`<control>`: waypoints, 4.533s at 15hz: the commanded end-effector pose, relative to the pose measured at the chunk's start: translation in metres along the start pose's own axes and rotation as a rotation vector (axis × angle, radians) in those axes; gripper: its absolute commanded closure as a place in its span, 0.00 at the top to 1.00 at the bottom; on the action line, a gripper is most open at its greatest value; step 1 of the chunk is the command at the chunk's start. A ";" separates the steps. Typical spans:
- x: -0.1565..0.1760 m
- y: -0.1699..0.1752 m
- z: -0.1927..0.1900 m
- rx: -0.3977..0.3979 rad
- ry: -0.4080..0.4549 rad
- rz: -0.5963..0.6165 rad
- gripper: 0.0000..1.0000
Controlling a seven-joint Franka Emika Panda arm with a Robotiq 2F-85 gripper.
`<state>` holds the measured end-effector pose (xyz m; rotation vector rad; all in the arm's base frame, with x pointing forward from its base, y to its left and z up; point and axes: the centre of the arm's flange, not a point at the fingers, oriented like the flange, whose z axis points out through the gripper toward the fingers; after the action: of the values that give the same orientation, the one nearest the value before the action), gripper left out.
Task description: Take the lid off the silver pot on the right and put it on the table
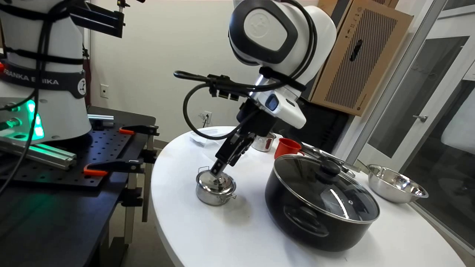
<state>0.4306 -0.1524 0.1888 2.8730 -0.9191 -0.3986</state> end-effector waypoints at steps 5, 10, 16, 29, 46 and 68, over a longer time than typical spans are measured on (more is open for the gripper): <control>-0.009 -0.017 0.023 -0.012 0.055 -0.061 1.00; -0.015 -0.016 0.030 0.007 0.064 -0.070 1.00; -0.029 -0.003 0.031 0.059 0.094 -0.102 0.99; -0.032 -0.003 0.030 0.067 0.136 -0.125 0.02; -0.036 -0.037 -0.039 0.081 0.200 -0.223 0.05; -0.021 -0.122 0.018 0.016 0.131 -0.231 0.05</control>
<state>0.4744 -0.0463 0.1609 2.9960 -0.5423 -0.2116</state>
